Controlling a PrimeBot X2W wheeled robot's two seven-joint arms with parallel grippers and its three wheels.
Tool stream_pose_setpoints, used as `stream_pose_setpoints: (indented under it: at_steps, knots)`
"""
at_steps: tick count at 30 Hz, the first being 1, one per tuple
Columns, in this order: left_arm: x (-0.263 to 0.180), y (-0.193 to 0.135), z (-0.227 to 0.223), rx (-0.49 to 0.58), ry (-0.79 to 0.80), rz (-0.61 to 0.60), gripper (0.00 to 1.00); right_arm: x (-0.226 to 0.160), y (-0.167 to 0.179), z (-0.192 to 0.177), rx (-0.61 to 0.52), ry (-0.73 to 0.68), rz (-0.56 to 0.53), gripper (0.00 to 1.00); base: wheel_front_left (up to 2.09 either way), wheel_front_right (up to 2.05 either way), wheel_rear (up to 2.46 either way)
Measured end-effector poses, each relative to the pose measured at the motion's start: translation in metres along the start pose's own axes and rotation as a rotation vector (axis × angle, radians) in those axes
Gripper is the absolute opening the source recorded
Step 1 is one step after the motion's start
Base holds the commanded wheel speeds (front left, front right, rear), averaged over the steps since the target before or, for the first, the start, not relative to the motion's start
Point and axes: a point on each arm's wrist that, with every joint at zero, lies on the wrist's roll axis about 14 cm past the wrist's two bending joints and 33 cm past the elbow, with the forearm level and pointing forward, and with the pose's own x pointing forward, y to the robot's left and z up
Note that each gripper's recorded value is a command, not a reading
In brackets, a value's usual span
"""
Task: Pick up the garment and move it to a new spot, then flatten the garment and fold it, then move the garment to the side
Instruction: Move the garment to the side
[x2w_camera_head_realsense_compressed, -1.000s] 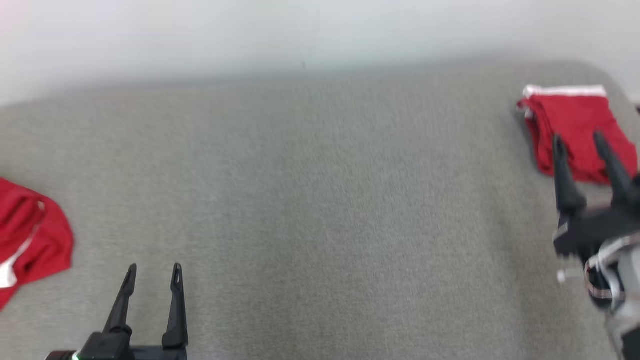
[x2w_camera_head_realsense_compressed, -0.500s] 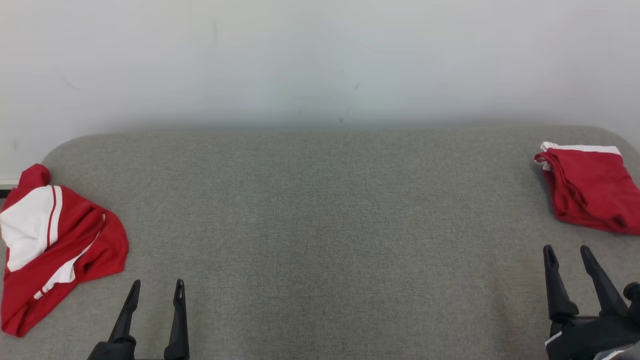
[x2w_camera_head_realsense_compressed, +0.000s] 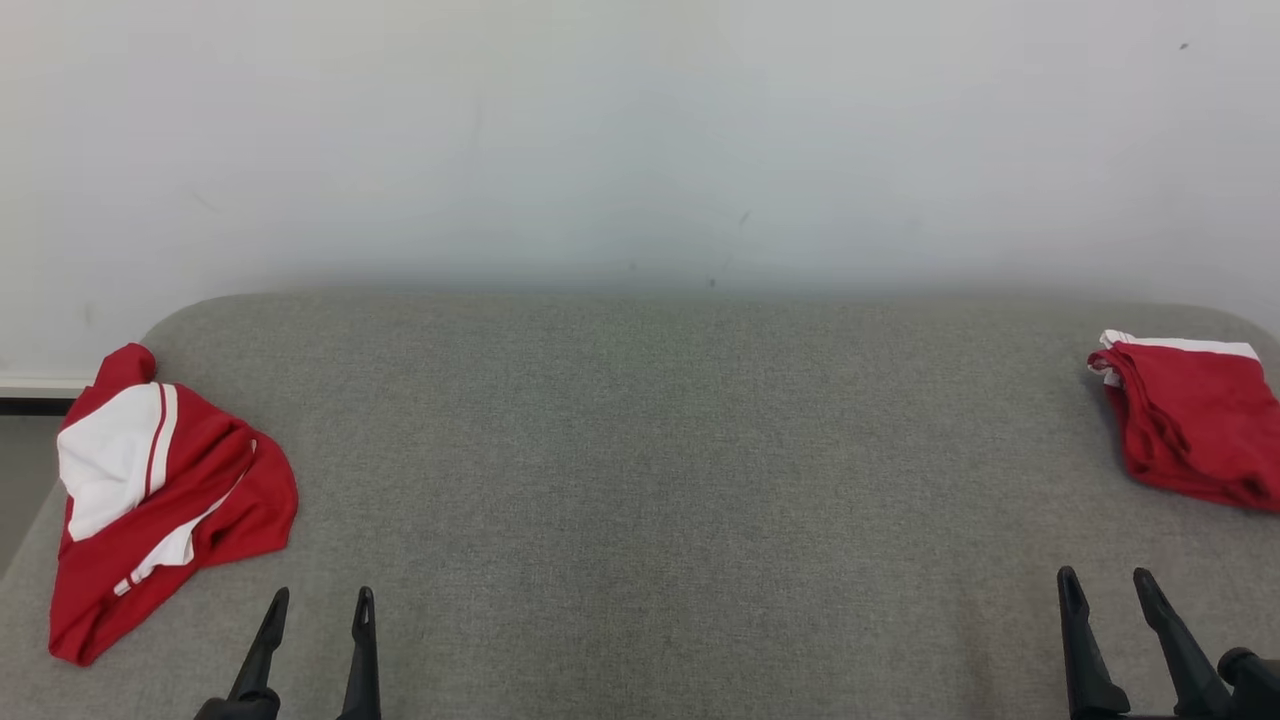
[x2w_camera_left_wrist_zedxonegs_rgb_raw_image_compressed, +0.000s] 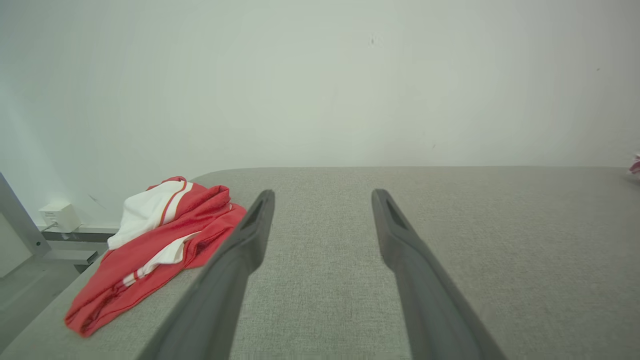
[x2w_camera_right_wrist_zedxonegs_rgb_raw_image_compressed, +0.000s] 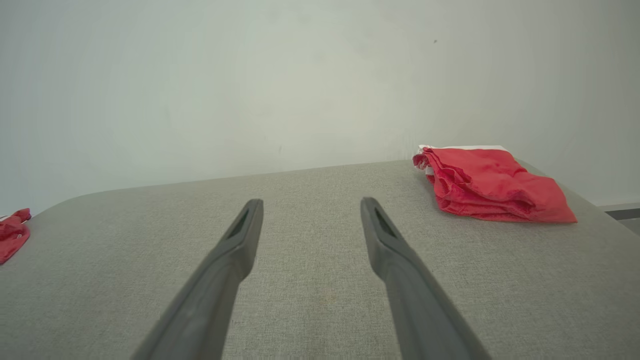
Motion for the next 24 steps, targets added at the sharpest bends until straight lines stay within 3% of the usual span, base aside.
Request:
stream_pose_setpoints:
  at_steps: [24]
  knots:
    - [-0.005,0.001,-0.007,0.0,0.025,-0.004,1.0,-0.018,0.014,-0.005,0.015,0.006,0.005,1.0,0.0,0.0,0.0]
